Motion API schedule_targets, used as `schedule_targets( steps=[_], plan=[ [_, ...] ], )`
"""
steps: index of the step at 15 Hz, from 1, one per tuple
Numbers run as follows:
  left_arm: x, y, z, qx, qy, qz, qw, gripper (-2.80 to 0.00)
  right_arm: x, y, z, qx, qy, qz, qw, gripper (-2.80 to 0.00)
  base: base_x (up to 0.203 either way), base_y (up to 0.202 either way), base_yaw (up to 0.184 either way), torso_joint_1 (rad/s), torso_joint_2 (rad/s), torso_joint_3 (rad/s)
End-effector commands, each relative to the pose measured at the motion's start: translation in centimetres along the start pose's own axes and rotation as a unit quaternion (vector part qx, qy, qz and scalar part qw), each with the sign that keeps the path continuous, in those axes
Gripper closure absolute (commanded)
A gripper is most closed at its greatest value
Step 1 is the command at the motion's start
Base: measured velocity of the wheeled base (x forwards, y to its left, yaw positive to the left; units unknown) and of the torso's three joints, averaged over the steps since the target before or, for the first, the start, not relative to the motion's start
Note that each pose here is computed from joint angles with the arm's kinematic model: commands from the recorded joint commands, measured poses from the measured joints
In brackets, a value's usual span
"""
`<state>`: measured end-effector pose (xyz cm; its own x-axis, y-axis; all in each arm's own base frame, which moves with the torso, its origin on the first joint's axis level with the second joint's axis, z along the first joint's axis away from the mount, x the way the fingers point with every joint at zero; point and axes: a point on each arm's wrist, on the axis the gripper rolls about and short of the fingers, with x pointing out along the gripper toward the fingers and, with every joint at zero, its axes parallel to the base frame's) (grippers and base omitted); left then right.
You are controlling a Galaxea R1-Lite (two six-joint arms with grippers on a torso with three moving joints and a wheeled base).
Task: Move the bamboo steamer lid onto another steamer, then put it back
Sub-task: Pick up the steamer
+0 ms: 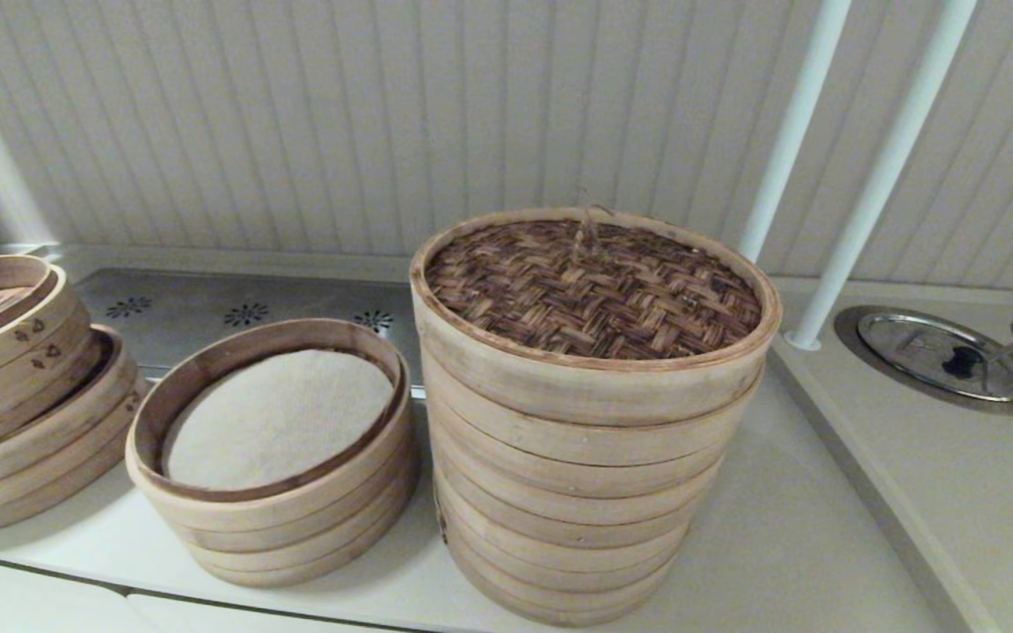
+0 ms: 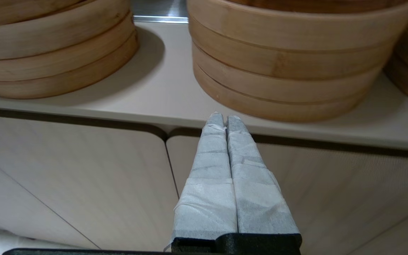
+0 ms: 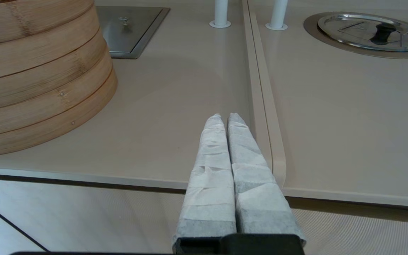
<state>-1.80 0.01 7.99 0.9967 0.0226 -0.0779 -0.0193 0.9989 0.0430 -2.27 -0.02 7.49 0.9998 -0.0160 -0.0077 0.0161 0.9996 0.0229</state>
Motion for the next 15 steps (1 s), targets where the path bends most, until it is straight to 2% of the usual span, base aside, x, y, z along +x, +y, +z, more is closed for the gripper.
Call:
schedule_targets(
  steps=[1, 2, 4, 15],
  plan=[
    [-0.64, -0.02, -0.42, -0.005, -0.022, -0.009, 0.9997, 0.00, 0.01, 0.00, -0.05, 0.000, 0.001, 0.000, 1.000, 0.00, 0.000, 0.000, 0.000, 0.000, 0.00, 0.000],
    [-0.62, -0.02, -0.40, -0.021, -0.026, -0.010, 0.9994, 0.00, 0.01, 0.00, -0.05, 0.000, 0.001, 0.000, 1.000, 0.00, 0.000, 0.000, 0.000, 0.000, 0.00, 0.000],
    [-0.49, -0.01, -0.26, -0.025, -0.047, -0.008, 0.9986, 0.00, 0.01, 0.00, -0.05, 0.000, 0.001, 0.000, 1.000, 0.00, 0.000, 0.000, 0.000, 0.000, 0.00, 0.000],
    [-0.45, -0.01, -0.32, -0.026, -0.047, -0.008, 0.9985, 0.00, 0.01, 0.00, -0.05, 0.000, 0.001, 0.000, 1.000, 0.00, 0.000, 0.000, 0.000, 0.000, 0.00, 0.000]
  ],
)
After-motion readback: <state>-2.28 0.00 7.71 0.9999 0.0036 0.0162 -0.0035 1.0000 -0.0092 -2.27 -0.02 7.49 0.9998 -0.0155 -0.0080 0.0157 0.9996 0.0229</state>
